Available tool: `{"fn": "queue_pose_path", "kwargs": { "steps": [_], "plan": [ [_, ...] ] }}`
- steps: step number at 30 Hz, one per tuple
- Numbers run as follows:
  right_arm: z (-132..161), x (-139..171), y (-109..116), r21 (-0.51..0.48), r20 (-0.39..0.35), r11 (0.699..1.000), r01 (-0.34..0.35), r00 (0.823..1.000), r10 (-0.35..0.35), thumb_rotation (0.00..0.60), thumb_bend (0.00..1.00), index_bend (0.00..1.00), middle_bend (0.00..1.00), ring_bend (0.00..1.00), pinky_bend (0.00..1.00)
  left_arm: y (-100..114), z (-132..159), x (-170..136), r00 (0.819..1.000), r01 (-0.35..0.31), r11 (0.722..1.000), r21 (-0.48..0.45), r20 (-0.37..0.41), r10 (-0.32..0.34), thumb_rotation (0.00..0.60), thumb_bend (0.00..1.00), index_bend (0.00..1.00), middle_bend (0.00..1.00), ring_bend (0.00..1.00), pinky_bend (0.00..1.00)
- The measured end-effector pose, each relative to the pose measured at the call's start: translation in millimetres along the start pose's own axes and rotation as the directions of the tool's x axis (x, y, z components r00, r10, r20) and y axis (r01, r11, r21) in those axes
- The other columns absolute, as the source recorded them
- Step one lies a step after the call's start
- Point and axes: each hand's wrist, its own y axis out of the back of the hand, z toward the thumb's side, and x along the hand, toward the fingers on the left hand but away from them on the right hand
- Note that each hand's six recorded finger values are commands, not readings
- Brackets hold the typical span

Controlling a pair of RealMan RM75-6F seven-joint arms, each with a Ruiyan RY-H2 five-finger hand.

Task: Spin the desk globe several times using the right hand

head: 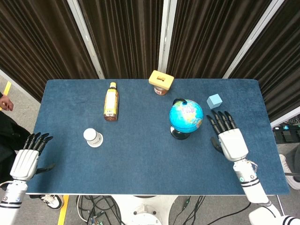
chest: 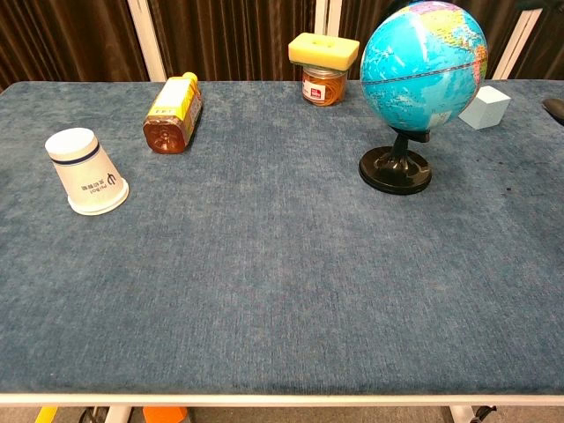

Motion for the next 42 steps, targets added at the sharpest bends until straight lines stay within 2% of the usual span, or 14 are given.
{"fn": "queue_pose_path", "kwargs": {
  "steps": [4,7,11,14,24,30,37,42],
  "plan": [
    [27,9,4,-0.003,-0.103,0.999,0.034,0.994,-0.034,0.600,0.35,0.00,0.00,0.00,0.00,0,-1,-1,1.000,0.001,1.000,-0.001,-0.004,-0.001,0.600,0.05,0.16,0.10,0.02,0.06],
    [43,12,0,0.004,-0.150,1.000,0.019,0.989,-0.018,0.600,0.35,0.00,0.00,0.00,0.00,-1,-2,-1,1.000,0.002,1.000,-0.003,-0.006,-0.002,0.600,0.05,0.16,0.10,0.02,0.06],
    [56,10,-7,0.009,-0.185,1.000,-0.012,0.983,0.013,0.600,0.35,0.00,0.00,0.00,0.00,-1,-3,-2,1.000,0.002,1.000,-0.006,-0.008,-0.002,0.600,0.05,0.16,0.10,0.02,0.06],
    [59,7,-11,0.006,-0.185,0.999,-0.038,0.982,0.038,0.600,0.35,0.00,0.00,0.00,0.00,-1,-5,-2,1.000,0.001,1.000,-0.008,-0.011,-0.001,0.600,0.05,0.16,0.10,0.02,0.06],
    [48,-1,-17,0.011,-0.130,0.997,-0.073,0.989,0.073,0.600,0.35,0.00,0.00,0.00,0.00,-2,-5,-2,1.000,0.003,1.000,-0.009,-0.010,-0.003,0.600,0.05,0.16,0.10,0.02,0.06],
    [31,-7,-24,0.009,-0.071,0.994,-0.105,0.992,0.106,0.600,0.35,0.00,0.00,0.00,0.00,-2,-5,-2,1.000,0.004,1.000,-0.007,-0.010,-0.004,0.600,0.05,0.16,0.10,0.02,0.06],
    [2,-9,-32,0.015,0.047,0.988,-0.151,0.988,0.150,0.600,0.35,0.00,0.00,0.00,0.00,-3,-5,-3,1.000,0.008,1.000,-0.007,-0.011,-0.008,0.600,0.05,0.16,0.10,0.02,0.06],
    [-21,-7,-36,0.014,0.157,0.984,-0.180,0.972,0.175,0.600,0.35,0.00,0.00,0.00,0.00,-3,-5,-2,1.000,0.007,1.000,-0.006,-0.009,-0.007,0.600,0.05,0.16,0.10,0.02,0.06]
  ]
}}
